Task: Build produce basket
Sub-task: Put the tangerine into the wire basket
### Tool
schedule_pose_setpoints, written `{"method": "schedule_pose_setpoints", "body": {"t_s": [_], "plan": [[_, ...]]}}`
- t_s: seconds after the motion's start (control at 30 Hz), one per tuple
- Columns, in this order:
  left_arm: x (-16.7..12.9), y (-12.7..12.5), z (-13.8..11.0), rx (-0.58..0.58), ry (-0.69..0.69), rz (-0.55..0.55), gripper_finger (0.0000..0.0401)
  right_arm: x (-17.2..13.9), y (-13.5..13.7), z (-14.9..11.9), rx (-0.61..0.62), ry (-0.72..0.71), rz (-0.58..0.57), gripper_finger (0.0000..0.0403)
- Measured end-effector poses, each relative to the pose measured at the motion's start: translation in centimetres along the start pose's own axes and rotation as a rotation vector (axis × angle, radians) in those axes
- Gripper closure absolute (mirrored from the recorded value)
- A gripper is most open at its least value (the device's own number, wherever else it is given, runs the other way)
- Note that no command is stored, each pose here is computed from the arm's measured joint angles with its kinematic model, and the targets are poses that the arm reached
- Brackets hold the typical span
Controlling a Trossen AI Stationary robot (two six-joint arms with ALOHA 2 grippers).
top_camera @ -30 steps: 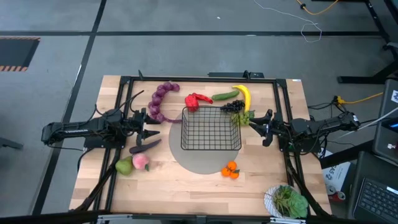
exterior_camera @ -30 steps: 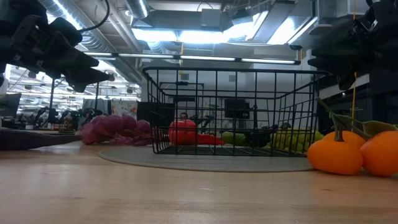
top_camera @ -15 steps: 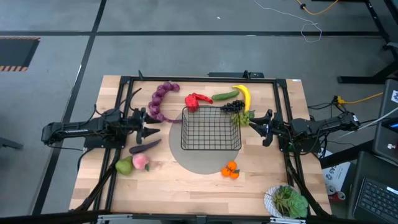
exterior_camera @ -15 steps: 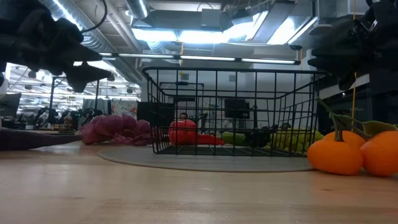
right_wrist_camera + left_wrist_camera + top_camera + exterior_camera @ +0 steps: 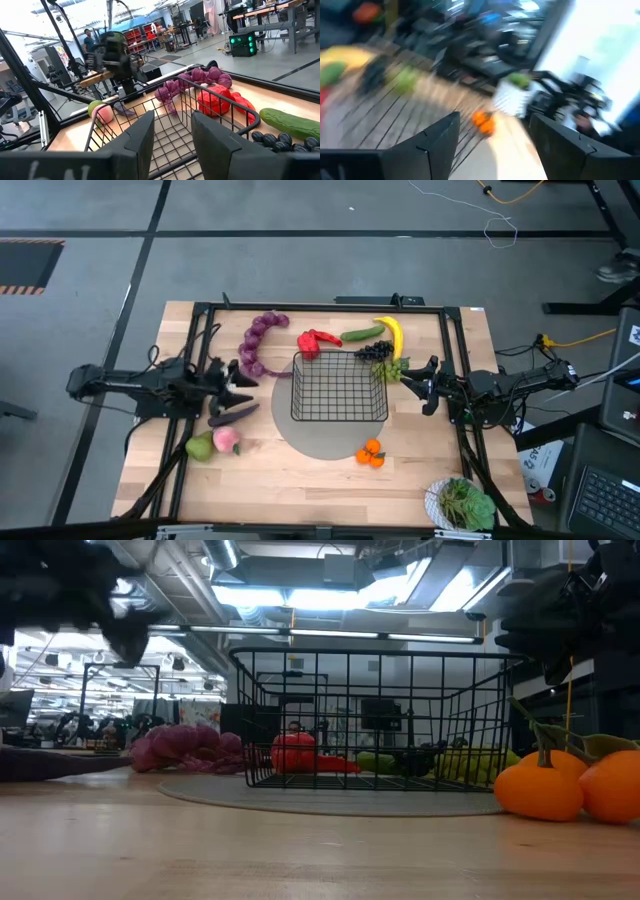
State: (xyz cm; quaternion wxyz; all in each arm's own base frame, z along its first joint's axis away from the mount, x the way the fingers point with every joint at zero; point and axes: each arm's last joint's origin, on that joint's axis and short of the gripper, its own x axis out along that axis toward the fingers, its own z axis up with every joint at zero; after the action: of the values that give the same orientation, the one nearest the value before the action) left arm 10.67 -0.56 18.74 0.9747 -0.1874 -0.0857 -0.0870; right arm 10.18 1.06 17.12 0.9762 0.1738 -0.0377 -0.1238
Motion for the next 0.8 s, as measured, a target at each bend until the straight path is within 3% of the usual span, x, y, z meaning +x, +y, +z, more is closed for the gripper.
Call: {"method": "schedule_pose_setpoints", "body": {"t_s": [0.2, 0.3, 0.43, 0.53, 0.6, 0.8], "plan": [[0.1, -2.9, 1.2, 0.249, -0.140, -0.395, 0.0163, 0.0, 0.0, 0.0, 0.000, 0.000, 0.000, 0.0272], [0.2, -3.8, 1.2, 0.288, -0.176, -0.468, 0.0163, 0.0, 0.0, 0.0, 0.000, 0.000, 0.000, 0.0272], [0.7, -4.4, 0.5, 0.317, -0.154, -0.485, 0.0164, 0.0, 0.0, 0.0, 0.000, 0.000, 0.000, 0.0272], [1.7, -4.8, 0.3, 0.346, -0.102, -0.460, 0.0164, 0.0, 0.0, 0.0, 0.001, -0.001, 0.000, 0.0272], [2.7, -4.9, 0.3, 0.334, -0.053, -0.385, 0.0163, 0.0, 0.0, 0.0, 0.002, -0.003, 0.001, 0.0272], [6.6, -4.5, 1.0, 0.146, 0.205, 0.093, 0.0163, 0.0, 0.0, 0.1, 0.003, -0.006, 0.002, 0.0272]]}}
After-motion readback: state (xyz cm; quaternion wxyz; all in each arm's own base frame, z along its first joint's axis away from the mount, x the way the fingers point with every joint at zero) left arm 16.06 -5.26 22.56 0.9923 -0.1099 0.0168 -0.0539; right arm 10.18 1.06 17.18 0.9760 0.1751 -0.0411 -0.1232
